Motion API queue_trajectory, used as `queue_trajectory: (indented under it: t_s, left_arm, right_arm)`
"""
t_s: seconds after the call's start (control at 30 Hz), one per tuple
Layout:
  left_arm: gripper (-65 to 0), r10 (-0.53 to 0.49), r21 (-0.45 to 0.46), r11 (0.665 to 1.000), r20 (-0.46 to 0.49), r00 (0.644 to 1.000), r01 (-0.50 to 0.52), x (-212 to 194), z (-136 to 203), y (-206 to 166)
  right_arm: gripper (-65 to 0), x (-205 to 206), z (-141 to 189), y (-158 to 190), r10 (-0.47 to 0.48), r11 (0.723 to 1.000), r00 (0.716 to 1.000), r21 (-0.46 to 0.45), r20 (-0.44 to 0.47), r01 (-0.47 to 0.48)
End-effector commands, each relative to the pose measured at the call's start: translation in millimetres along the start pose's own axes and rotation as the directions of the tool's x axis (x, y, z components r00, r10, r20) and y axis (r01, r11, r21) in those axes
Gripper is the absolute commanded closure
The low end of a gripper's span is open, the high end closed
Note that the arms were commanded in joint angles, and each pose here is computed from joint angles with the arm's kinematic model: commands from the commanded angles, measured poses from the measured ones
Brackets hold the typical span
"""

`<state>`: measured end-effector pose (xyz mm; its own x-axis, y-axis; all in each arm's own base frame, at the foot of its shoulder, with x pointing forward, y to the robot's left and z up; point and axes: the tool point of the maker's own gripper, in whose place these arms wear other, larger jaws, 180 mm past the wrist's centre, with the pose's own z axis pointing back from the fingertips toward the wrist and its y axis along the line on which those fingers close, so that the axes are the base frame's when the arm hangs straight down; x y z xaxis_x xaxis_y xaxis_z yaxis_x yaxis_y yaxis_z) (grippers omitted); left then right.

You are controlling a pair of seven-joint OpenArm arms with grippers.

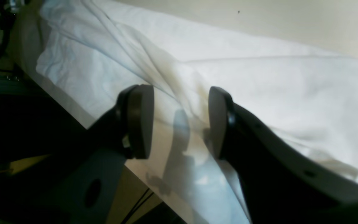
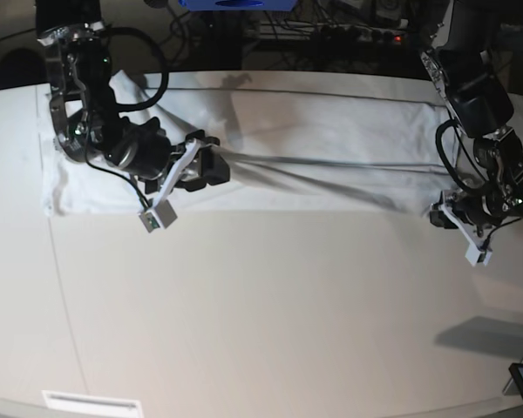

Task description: Fold the T-shirt properly

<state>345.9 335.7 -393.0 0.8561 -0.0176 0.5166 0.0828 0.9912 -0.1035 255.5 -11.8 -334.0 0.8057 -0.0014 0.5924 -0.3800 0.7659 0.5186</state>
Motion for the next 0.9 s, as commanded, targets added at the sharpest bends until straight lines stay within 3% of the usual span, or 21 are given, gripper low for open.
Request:
queue_trajectory:
  t_s: [0.0,0.27,0.43,0.57,0.87]
  left_arm:
    - [-26.0,-0.004,0.013,1.000,0.041,0.999,0.004,17,7,8]
    - [-25.2,0.003,0.002,1.000,0.048,0.999,-0.003,17,5,5]
    - [-9.4,0.003,0.003,1.000,0.047,0.999,-0.003,17,6,6]
    - [-10.6,-0.043,0.036,0.999,0.087,0.995,0.040,31,19,6]
    - [-10.4,-0.117,0.098,0.989,0.084,0.990,0.108,41,39,7]
  right_arm:
    - [-27.7,13,3,4,0.018,1.000,0.999,0.014,0.042,-0.019]
    - [-27.7,13,3,4,0.019,1.000,0.999,0.014,0.043,-0.020]
    - [-27.7,13,3,4,0.019,1.000,0.999,0.014,0.043,-0.020]
    - [-27.7,13,3,4,0.018,1.000,0.999,0.014,0.042,-0.019]
    - [-27.7,13,3,4,0.017,1.000,0.999,0.014,0.041,-0.018]
